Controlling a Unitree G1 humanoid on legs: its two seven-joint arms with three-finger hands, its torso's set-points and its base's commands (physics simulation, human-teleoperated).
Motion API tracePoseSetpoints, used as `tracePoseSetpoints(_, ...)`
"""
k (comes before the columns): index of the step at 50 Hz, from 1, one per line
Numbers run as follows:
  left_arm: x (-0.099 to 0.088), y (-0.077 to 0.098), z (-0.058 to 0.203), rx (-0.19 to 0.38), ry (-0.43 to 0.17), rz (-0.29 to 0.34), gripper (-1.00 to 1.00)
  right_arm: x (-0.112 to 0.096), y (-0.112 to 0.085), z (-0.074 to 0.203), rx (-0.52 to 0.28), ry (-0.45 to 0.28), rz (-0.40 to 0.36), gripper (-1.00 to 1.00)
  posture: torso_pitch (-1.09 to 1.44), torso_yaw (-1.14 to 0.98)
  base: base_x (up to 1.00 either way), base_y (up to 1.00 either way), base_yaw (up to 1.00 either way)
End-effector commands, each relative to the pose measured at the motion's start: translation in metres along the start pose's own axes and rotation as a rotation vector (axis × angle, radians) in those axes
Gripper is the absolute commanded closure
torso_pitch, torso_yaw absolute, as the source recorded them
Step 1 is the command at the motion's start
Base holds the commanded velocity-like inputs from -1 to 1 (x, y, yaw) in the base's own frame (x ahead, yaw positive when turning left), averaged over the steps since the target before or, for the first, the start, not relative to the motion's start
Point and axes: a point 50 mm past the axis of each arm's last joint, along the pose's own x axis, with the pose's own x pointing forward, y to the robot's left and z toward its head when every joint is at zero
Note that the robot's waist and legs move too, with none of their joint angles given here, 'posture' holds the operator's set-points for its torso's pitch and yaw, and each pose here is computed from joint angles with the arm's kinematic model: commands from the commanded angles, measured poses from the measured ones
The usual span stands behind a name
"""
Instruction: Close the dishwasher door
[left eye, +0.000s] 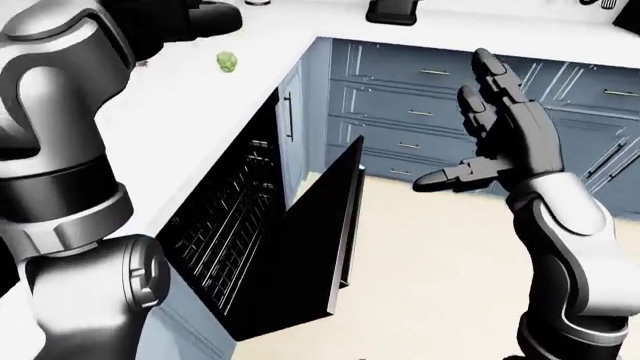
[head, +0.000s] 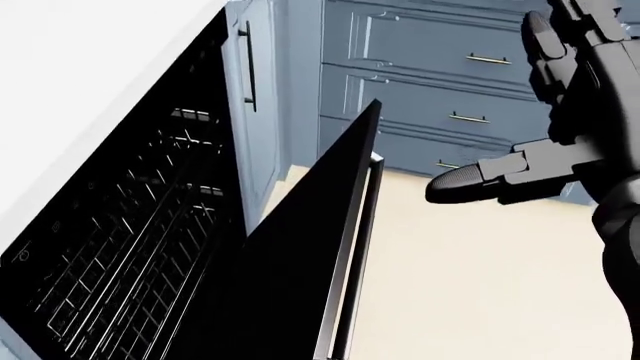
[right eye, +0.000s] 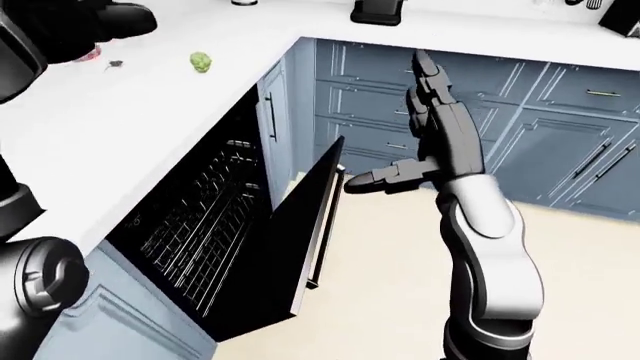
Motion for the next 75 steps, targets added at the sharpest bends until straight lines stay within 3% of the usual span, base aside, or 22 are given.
tracePoseSetpoints(1, -0.004, -0.003, 0.013, 0.002, -0.053, -0.013, -1.0, -0.001, -0.006, 0.014, -0.021, -0.07, -0.032, -1.0, 0.0, 0.0, 0.0, 0.0, 0.0)
tracePoseSetpoints(26, -0.005, -0.005, 0.012, 0.001, -0.051, -0.015, -1.0, -0.001, -0.006, 0.018, -0.035, -0.105, -0.039, -1.0, 0.0, 0.0, 0.0, 0.15, 0.0)
tracePoseSetpoints(28, -0.005, -0.004, 0.013, 0.001, -0.052, -0.015, -1.0, -0.001, -0.006, 0.021, 0.0, -0.109, -0.034, -1.0, 0.0, 0.0, 0.0, 0.0, 0.0)
tracePoseSetpoints(51, -0.007, -0.004, 0.017, -0.006, -0.059, -0.012, -1.0, 0.0, -0.006, 0.028, 0.014, -0.137, -0.046, -1.0, 0.0, 0.0, 0.0, 0.0, 0.0)
tracePoseSetpoints(55, -0.007, -0.005, 0.016, -0.005, -0.058, -0.015, -1.0, 0.005, -0.008, 0.025, 0.0, -0.095, -0.104, -1.0, 0.0, 0.0, -0.39, 0.1, 0.0)
tracePoseSetpoints(60, -0.007, -0.005, 0.015, -0.005, -0.056, -0.016, -1.0, 0.003, -0.006, 0.029, 0.041, -0.11, -0.072, -1.0, 0.0, 0.0, -0.8, 0.0, 0.0)
tracePoseSetpoints(62, -0.007, -0.005, 0.015, -0.006, -0.055, -0.016, -1.0, 0.003, -0.006, 0.028, 0.002, -0.119, -0.085, -1.0, 0.0, 0.0, 0.0, 0.0, 0.0)
tracePoseSetpoints(75, -0.007, -0.005, 0.014, -0.005, -0.056, -0.017, -1.0, 0.003, -0.005, 0.025, 0.009, -0.121, -0.073, -1.0, 0.0, 0.0, 0.0, 0.0, 0.0)
